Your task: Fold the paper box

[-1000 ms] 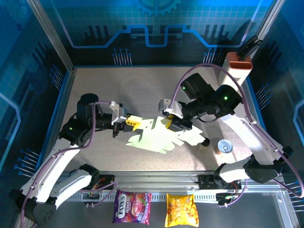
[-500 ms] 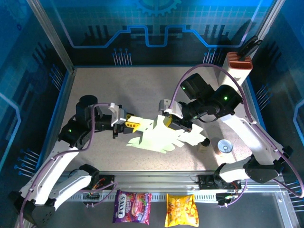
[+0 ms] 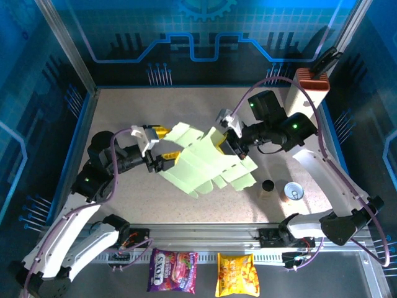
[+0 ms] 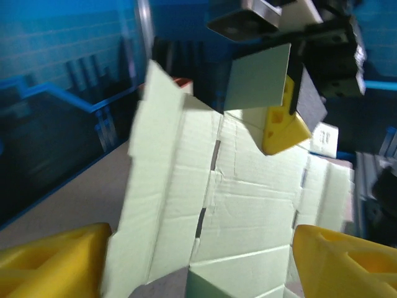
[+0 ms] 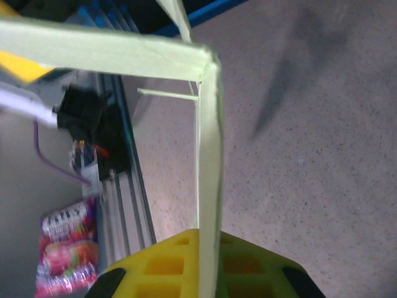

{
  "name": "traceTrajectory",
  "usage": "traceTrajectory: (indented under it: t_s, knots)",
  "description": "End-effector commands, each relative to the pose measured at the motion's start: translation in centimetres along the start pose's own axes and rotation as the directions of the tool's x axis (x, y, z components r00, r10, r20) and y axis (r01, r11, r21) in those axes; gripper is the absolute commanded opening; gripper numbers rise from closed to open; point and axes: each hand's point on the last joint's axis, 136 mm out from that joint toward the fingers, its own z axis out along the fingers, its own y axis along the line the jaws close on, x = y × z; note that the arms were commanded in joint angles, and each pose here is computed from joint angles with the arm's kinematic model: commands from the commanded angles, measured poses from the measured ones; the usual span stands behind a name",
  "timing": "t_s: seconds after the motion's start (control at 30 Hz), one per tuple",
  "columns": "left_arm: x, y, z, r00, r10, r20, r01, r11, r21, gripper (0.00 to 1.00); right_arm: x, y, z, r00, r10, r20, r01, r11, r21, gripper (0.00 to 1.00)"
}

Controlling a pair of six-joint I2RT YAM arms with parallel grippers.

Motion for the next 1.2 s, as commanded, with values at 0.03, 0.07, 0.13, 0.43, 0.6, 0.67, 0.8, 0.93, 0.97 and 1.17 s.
traceTrajectory:
  t_s: [0.03, 0.07, 0.13, 0.43, 0.6, 0.67, 0.8, 0.93, 0.97, 1.17]
  knots:
    - [-1.2, 4.0, 0.2, 0.975, -0.220, 0.033, 0.222, 0.956, -0.189, 0.81, -3.7, -3.1, 0.1, 0.936, 0.260, 0.237, -0.246, 0.965, -0.087, 0.00]
    - [-1.0, 4.3, 0.5, 0.966, -0.258, 0.028, 0.259, 0.947, -0.189, 0.81, -3.6, -4.2, 0.6, 0.914, 0.321, 0.250, -0.306, 0.947, -0.097, 0.00]
    - [-0.6, 4.5, 1.2, 0.948, -0.316, 0.016, 0.314, 0.933, -0.178, 0.81, -3.3, -6.0, 1.2, 0.870, 0.414, 0.269, -0.395, 0.910, -0.122, 0.00]
    - [5.0, 6.1, 4.8, 0.803, -0.588, -0.097, 0.561, 0.801, -0.209, 0.71, 0.4, -12.1, 5.1, 0.677, 0.670, 0.303, -0.660, 0.736, -0.153, 0.00]
    - [8.3, 6.0, 6.3, 0.716, -0.682, -0.153, 0.650, 0.730, -0.211, 0.66, 3.3, -13.9, 7.2, 0.629, 0.735, 0.253, -0.733, 0.669, -0.121, 0.00]
    - [9.9, 6.0, 6.7, 0.684, -0.707, -0.180, 0.672, 0.706, -0.221, 0.64, 4.3, -14.3, 8.0, 0.616, 0.754, 0.229, -0.749, 0.650, -0.127, 0.00]
    - [12.7, 5.9, 7.3, 0.624, -0.750, -0.219, 0.706, 0.661, -0.253, 0.62, 6.4, -15.2, 9.2, 0.593, 0.786, 0.175, -0.782, 0.614, -0.105, 0.00]
    - [15.4, 5.4, 7.9, 0.552, -0.795, -0.251, 0.753, 0.604, -0.261, 0.59, 8.9, -16.2, 10.2, 0.570, 0.815, 0.106, -0.816, 0.576, -0.040, 0.00]
    - [16.2, 5.2, 8.0, 0.531, -0.806, -0.262, 0.762, 0.589, -0.268, 0.58, 9.4, -16.4, 10.3, 0.561, 0.822, 0.093, -0.824, 0.566, -0.032, 0.00]
    - [19.6, 4.1, 8.8, 0.429, -0.846, -0.316, 0.803, 0.518, -0.296, 0.58, 11.9, -17.2, 10.7, 0.552, 0.832, 0.059, -0.834, 0.549, 0.052, 0.02]
